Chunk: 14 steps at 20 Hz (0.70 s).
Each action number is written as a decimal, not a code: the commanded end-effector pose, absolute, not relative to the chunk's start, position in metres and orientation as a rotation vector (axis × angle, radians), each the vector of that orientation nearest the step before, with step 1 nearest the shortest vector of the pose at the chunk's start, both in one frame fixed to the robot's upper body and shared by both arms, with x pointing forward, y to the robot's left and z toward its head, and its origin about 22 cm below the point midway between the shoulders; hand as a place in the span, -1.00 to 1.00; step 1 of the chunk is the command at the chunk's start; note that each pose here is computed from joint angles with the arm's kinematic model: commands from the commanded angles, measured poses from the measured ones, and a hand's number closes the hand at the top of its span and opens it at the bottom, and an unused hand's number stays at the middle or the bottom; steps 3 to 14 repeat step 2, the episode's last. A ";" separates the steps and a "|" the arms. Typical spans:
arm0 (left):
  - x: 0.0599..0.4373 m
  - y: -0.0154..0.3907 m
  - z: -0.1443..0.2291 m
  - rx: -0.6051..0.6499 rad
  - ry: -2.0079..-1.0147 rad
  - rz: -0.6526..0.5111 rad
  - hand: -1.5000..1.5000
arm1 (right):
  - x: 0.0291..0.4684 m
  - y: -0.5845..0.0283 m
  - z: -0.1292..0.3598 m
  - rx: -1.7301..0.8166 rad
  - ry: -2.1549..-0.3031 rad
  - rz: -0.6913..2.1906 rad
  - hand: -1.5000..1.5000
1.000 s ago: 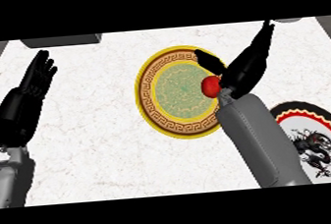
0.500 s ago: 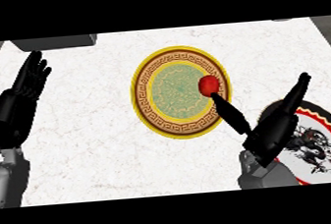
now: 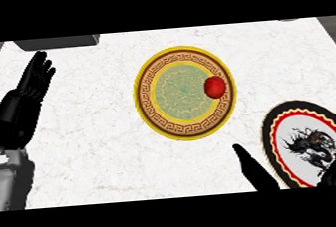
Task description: Pick the tomato from the plate and place it in the plate
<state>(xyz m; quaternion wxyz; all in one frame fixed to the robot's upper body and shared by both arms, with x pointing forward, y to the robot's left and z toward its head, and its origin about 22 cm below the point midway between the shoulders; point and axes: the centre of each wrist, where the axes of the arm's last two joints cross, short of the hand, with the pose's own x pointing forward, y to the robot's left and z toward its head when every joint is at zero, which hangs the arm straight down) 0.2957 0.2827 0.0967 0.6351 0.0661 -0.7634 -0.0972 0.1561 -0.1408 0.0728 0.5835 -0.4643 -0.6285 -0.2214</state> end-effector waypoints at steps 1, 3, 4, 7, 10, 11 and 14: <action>0.302 0.283 0.100 0.141 -1.743 -0.216 0.00 | 0.133 -0.160 0.089 -1.142 -1.427 -0.494 -1.00; 0.295 0.286 0.102 0.150 -1.736 -0.228 0.00 | 0.118 -0.151 0.072 -1.153 -1.427 -0.492 -1.00; 0.295 0.286 0.102 0.150 -1.736 -0.228 0.00 | 0.118 -0.151 0.072 -1.153 -1.427 -0.492 -1.00; 0.295 0.286 0.102 0.150 -1.736 -0.228 0.00 | 0.118 -0.151 0.072 -1.153 -1.427 -0.492 -1.00; 0.295 0.286 0.102 0.150 -1.736 -0.228 0.00 | 0.118 -0.151 0.072 -1.153 -1.427 -0.492 -1.00; 0.295 0.286 0.102 0.150 -1.736 -0.228 0.00 | 0.118 -0.151 0.072 -1.153 -1.427 -0.492 -1.00; 0.295 0.286 0.102 0.150 -1.736 -0.228 0.00 | 0.118 -0.151 0.072 -1.153 -1.427 -0.492 -1.00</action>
